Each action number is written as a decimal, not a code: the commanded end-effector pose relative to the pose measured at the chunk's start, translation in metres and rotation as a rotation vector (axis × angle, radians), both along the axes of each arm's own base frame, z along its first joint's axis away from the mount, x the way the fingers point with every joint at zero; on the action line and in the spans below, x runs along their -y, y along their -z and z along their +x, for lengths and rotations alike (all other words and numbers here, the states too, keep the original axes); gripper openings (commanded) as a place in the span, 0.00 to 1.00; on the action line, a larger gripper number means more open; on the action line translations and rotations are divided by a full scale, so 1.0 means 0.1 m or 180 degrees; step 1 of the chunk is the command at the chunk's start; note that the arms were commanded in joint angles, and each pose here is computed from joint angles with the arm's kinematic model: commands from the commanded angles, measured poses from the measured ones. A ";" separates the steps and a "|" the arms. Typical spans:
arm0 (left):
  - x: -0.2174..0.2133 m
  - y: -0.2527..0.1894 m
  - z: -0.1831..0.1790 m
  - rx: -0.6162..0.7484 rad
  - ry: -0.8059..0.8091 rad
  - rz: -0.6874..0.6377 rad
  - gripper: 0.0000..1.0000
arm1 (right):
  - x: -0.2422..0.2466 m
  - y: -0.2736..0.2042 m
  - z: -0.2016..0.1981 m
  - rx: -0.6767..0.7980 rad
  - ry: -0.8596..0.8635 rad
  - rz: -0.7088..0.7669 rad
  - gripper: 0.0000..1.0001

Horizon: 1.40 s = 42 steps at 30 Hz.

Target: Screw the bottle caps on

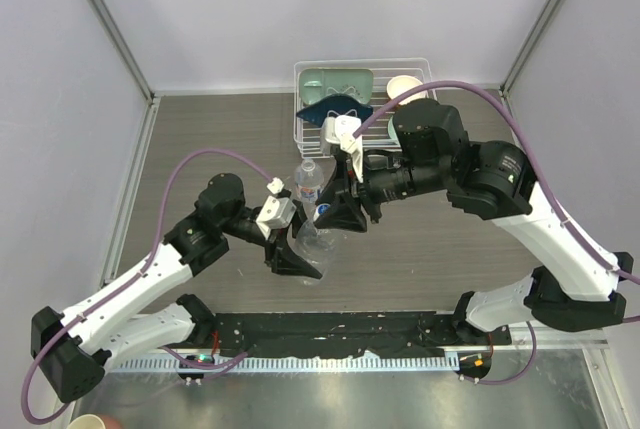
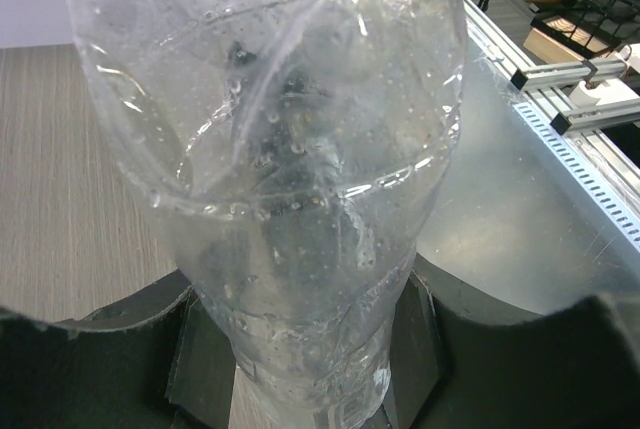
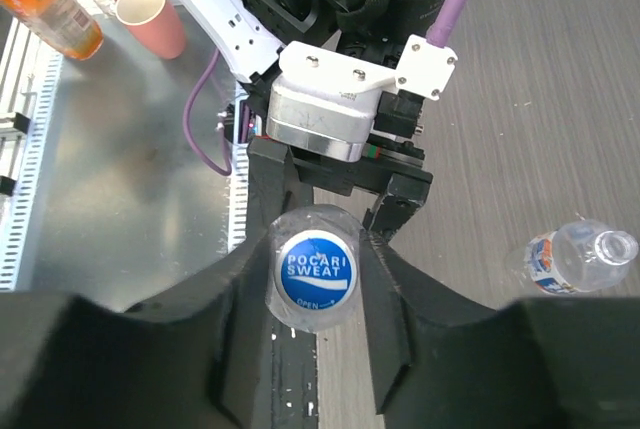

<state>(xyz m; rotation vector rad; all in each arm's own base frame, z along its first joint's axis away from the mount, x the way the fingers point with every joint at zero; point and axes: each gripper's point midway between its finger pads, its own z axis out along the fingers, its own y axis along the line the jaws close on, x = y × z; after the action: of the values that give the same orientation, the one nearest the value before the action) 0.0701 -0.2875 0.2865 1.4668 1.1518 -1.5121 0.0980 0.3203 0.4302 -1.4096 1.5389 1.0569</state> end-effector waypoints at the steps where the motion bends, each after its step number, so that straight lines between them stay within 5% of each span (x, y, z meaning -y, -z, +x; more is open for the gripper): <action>1: 0.00 -0.03 0.02 0.0117 -0.0072 -0.0083 0.00 | -0.06 -0.19 -0.02 0.0044 -0.0091 0.0203 0.40; 7: 0.04 -0.07 0.16 0.0253 -0.0344 -0.0169 0.00 | -0.04 -0.06 0.07 -0.0021 0.0098 0.0096 0.02; 23: -0.25 -0.29 1.54 0.1550 -0.2801 -0.0526 0.00 | -0.13 0.61 1.25 -0.0468 0.2568 -0.0567 0.01; 33: -0.46 -0.26 1.69 0.1537 -0.3272 -0.0480 0.00 | -0.35 0.67 1.47 -0.0400 0.3142 -0.0547 0.01; 34: -0.46 -0.24 1.68 0.1496 -0.3265 -0.0468 0.00 | -0.38 0.52 1.48 -0.0391 0.3113 -0.0417 0.14; 35: -0.46 -0.21 1.66 0.1388 -0.3261 -0.0446 0.00 | -0.40 0.40 1.48 -0.0360 0.3053 -0.0315 0.48; 38: -0.48 -0.19 1.61 0.1151 -0.3268 -0.0490 0.00 | -0.45 -0.11 1.42 -0.0275 0.2787 0.0148 0.78; 42: -0.48 -0.17 1.54 0.0885 -0.3224 -0.0558 0.00 | -0.36 -0.51 1.35 -0.0218 0.2568 0.0532 0.82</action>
<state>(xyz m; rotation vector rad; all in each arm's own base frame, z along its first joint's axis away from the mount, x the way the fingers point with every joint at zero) 0.2319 -0.2375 0.2702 0.8072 1.3338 -0.5542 0.2418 0.3685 0.4096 -0.5574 1.9802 0.5417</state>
